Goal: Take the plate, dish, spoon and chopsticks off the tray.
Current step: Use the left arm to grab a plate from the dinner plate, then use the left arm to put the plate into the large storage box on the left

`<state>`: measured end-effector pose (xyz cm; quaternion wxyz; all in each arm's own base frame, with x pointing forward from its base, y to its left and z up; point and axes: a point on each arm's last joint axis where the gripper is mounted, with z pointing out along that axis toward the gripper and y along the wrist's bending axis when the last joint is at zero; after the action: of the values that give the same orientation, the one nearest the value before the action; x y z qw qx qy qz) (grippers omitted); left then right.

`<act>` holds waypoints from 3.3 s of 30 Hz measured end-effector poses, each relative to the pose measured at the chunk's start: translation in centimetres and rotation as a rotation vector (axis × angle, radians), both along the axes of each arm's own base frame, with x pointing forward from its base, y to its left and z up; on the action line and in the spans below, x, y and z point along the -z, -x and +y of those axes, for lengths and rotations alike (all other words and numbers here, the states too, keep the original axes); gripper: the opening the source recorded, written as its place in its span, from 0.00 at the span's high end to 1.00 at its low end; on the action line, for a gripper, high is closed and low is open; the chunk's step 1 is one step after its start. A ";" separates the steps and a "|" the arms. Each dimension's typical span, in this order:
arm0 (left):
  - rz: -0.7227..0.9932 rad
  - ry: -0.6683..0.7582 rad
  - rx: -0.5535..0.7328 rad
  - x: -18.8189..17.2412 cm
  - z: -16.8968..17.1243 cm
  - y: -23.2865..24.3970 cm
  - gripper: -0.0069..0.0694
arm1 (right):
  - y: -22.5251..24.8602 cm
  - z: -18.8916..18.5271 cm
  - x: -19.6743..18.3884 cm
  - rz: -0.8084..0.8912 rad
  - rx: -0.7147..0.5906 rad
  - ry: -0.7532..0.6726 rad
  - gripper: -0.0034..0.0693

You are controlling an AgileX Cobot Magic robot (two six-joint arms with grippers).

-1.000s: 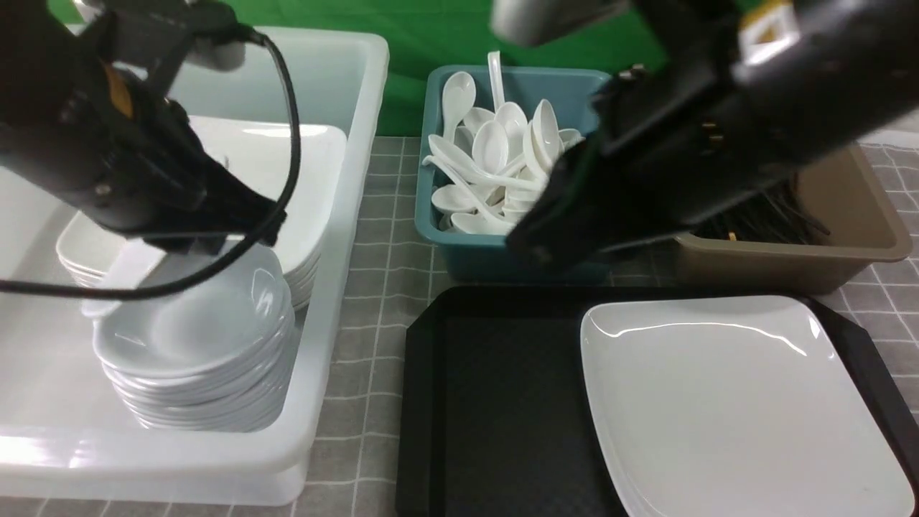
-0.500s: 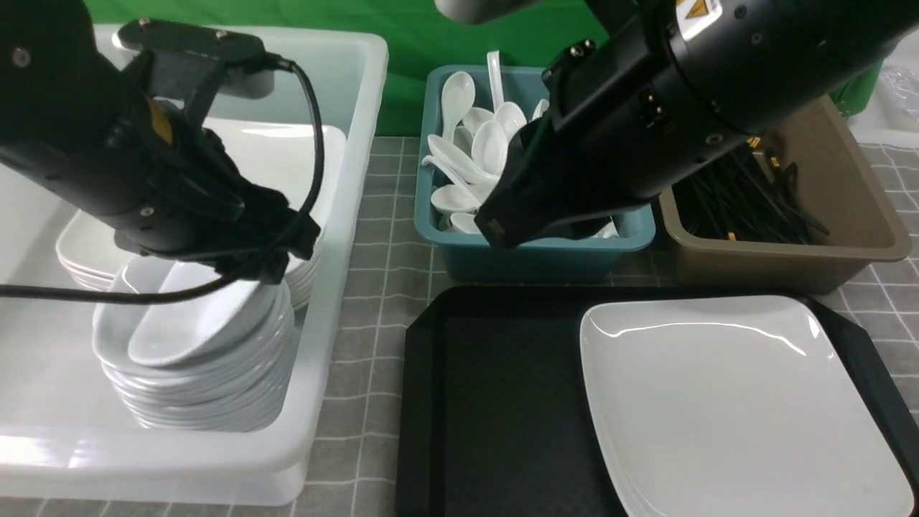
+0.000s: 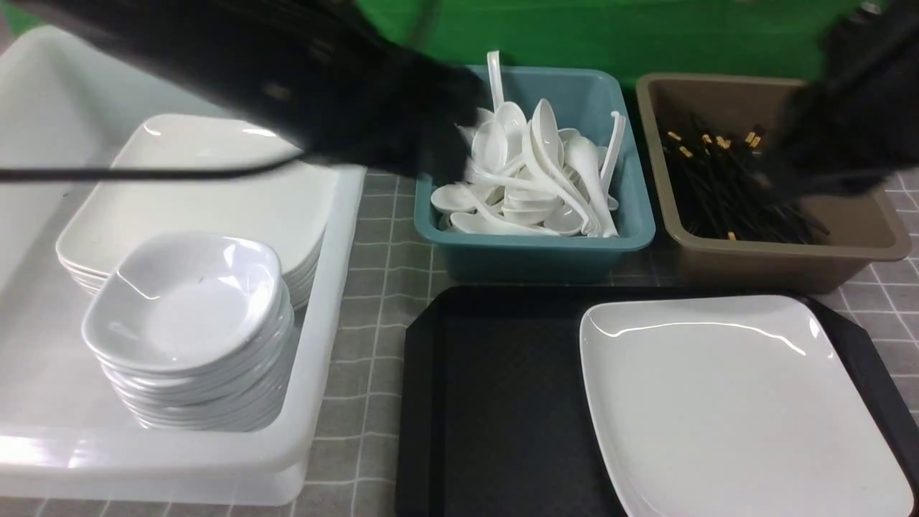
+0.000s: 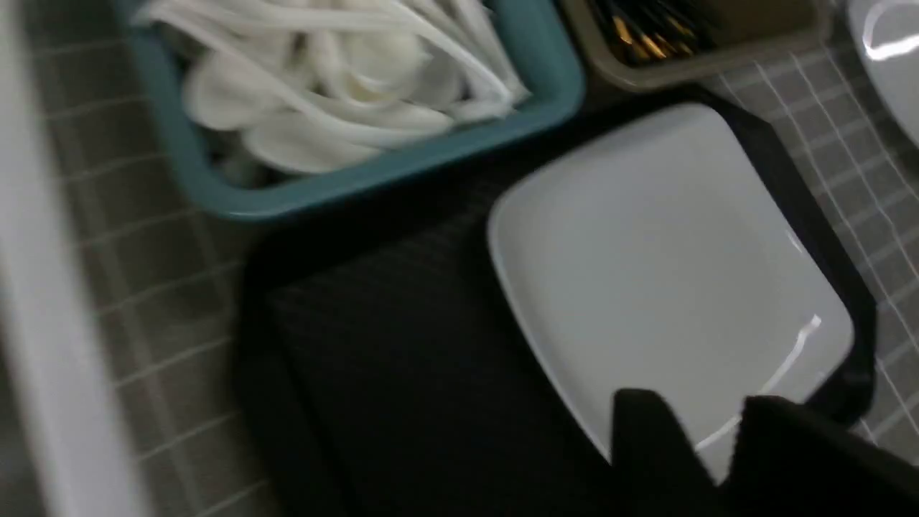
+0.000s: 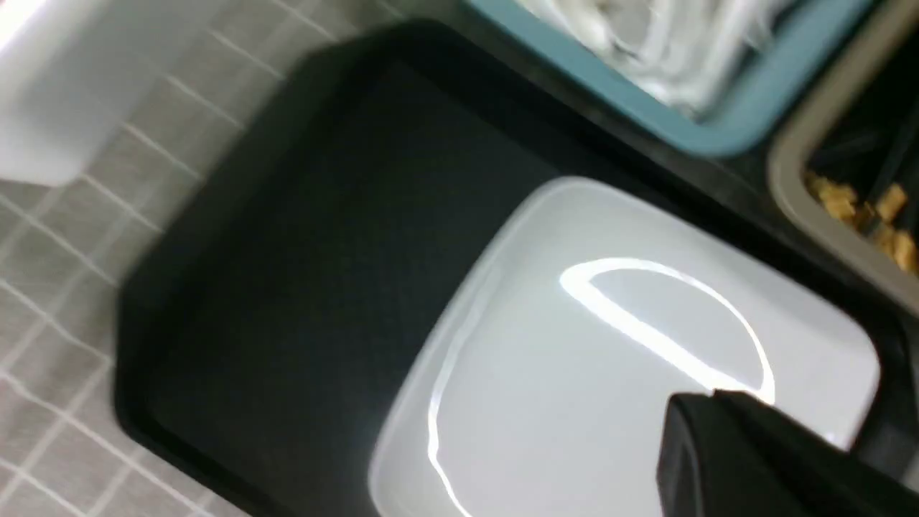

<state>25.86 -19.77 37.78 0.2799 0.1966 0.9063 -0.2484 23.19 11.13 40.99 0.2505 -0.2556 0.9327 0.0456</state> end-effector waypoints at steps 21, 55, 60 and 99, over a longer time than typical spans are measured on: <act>0.175 -0.093 0.045 18.0 -10.6 -10.6 0.31 | 7.9 -6.4 3.6 -0.041 0.185 -0.041 0.91; 0.130 -0.058 0.193 18.5 -13.0 -9.5 0.77 | 7.5 -6.3 3.3 -0.100 0.163 -0.050 0.92; 0.030 -0.102 0.250 11.6 -11.2 -7.5 0.86 | 7.8 -6.4 1.5 -0.151 0.161 -0.070 0.92; -0.239 0.390 -0.751 -3.6 28.7 -6.5 0.88 | -0.6 9.9 -6.7 -0.247 -0.380 -0.303 0.92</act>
<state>32.31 8.88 41.34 0.4854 -0.1756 0.8123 -0.2714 23.83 20.99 47.69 0.3845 -0.3894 0.8128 0.1995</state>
